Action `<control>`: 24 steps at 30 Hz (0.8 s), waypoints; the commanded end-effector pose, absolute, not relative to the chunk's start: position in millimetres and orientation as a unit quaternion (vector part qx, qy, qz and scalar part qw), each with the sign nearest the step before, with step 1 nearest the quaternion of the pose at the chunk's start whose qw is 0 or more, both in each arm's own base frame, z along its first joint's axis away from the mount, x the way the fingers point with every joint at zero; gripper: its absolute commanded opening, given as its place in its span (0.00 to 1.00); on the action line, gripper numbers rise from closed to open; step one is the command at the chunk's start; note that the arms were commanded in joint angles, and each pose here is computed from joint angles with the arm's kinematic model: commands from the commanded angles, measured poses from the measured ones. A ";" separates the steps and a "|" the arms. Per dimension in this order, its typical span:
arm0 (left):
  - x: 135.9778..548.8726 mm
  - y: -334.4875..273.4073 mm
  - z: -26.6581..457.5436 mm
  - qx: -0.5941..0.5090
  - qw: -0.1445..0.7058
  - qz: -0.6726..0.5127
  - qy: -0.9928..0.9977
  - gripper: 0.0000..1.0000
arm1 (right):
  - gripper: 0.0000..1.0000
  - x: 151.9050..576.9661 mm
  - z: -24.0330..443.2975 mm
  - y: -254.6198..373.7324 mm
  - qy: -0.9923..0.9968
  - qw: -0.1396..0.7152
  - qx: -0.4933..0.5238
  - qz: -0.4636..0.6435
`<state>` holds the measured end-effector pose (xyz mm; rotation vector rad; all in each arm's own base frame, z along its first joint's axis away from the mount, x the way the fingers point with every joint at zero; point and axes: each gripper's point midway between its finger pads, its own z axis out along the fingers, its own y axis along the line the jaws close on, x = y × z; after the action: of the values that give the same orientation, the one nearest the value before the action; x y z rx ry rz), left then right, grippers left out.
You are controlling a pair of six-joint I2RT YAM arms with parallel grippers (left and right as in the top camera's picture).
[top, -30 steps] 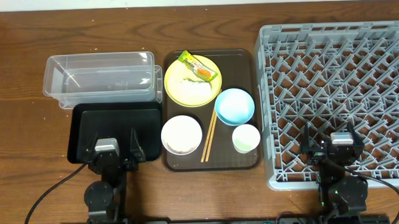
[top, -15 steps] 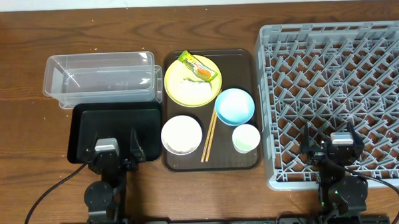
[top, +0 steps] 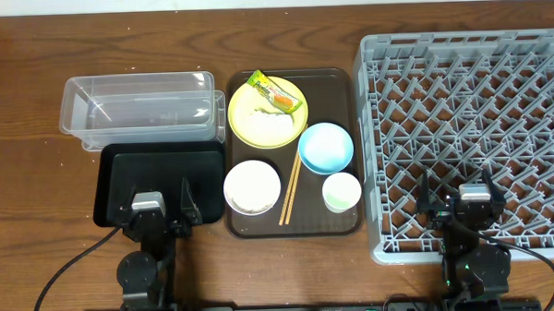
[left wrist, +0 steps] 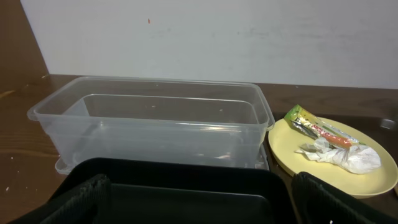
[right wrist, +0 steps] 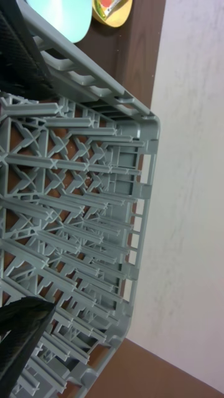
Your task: Sort waste into correct bins and load items into the dishwasher rack
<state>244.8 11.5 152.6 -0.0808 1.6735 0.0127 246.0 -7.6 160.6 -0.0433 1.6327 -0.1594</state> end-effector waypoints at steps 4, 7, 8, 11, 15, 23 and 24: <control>243.6 14.8 135.1 -0.040 0.647 0.014 0.761 0.95 | 0.99 245.9 159.3 -9.4 0.729 0.682 0.009 -0.049; 242.7 14.4 136.9 -0.040 0.642 0.013 0.765 0.95 | 0.99 244.7 165.0 -15.6 0.726 0.685 0.022 -0.062; 242.1 14.1 138.3 -0.039 0.639 0.013 0.768 0.95 | 0.99 244.2 167.3 -17.3 0.725 0.685 0.026 -0.065; 241.2 14.1 144.6 -0.039 0.628 0.013 0.777 0.95 | 0.99 242.6 178.1 -17.9 0.722 0.688 0.027 -0.066; 242.7 14.1 160.0 -0.057 0.605 0.000 0.794 0.95 | 0.99 239.5 197.0 -19.6 0.728 0.681 0.033 -0.066; 258.6 4.0 189.7 -0.064 0.518 -0.036 0.852 0.95 | 0.99 242.8 233.7 -20.3 0.779 0.623 0.046 -0.058; 261.0 0.7 191.4 -0.060 0.499 -0.043 0.863 0.95 | 0.99 243.9 236.0 -20.0 0.787 0.612 0.044 -0.059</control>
<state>251.8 8.8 174.6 -0.1464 2.0453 -0.0371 240.6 -16.3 219.6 0.0562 1.7928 -0.1423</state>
